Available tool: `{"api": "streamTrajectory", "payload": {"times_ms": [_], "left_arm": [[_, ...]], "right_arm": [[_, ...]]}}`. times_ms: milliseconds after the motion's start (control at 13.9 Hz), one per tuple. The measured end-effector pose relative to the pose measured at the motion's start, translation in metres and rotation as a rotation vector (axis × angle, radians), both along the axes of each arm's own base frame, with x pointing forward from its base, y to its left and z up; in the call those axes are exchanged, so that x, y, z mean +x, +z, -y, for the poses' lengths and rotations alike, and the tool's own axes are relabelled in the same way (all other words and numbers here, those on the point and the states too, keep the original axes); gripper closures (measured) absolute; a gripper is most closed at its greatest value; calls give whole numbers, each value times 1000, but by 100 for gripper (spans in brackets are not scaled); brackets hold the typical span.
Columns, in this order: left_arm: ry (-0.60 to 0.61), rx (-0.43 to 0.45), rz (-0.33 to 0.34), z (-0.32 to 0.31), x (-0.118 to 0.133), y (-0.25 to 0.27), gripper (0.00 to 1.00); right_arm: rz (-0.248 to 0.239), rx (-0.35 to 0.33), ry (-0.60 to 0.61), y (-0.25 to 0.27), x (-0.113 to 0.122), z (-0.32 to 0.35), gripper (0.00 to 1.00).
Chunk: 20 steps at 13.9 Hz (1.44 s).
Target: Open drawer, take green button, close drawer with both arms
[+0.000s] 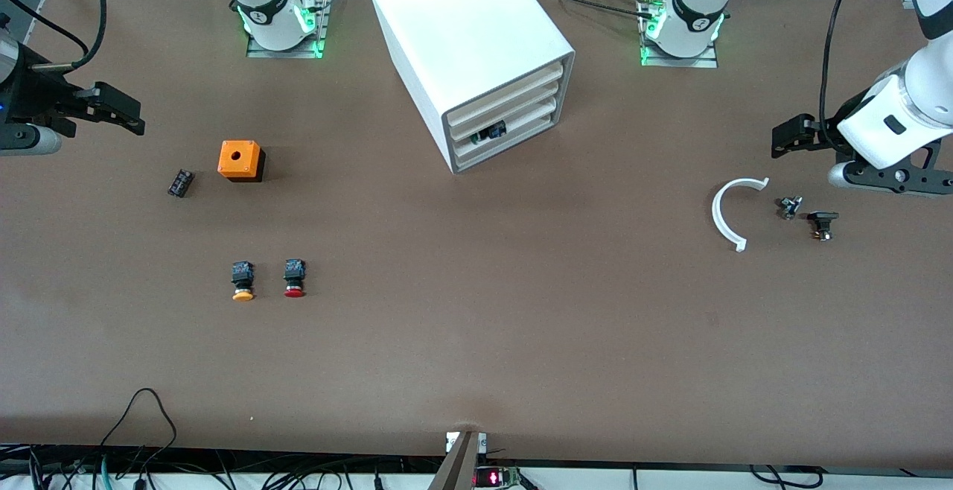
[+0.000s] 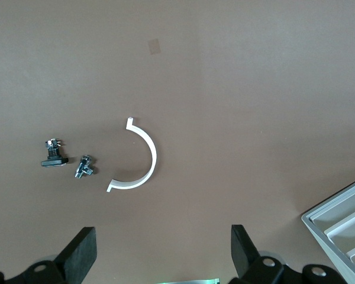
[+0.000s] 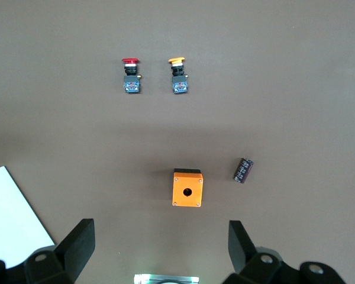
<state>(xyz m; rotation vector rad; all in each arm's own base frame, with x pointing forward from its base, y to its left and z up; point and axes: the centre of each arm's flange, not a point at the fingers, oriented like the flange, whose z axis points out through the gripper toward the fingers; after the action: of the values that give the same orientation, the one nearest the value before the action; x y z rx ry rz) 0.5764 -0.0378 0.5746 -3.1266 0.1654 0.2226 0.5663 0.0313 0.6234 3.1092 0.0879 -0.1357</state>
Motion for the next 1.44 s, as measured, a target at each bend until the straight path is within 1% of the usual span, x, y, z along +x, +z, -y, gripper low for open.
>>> {"api": "streamTrajectory", "payload": {"times_ms": [503,718,1005,1077,1149,1221,1436], "left_arm": [[1,0,-6,-1,-1,0,0],[0,0,-7,0,-1,0,0],[-1,0,-10,0,0,-2,0],[-1,-9,-18,2,1,-6,0],[1,-46,-38,7,2,-12,0],[5,-114,-77,15,2,-22,0],[12,-323,-239,46,4,-65,0]], "right_arm": [[-4,8,1,-3,2,-3,0],[-17,7,1,-10,4,-3,0],[-48,5,1,-28,6,-3,0],[-47,5,2,-35,10,-4,0],[-44,6,2,-44,14,-5,0],[-42,6,3,-55,18,-6,0],[-42,5,15,-91,33,-17,0]]}}
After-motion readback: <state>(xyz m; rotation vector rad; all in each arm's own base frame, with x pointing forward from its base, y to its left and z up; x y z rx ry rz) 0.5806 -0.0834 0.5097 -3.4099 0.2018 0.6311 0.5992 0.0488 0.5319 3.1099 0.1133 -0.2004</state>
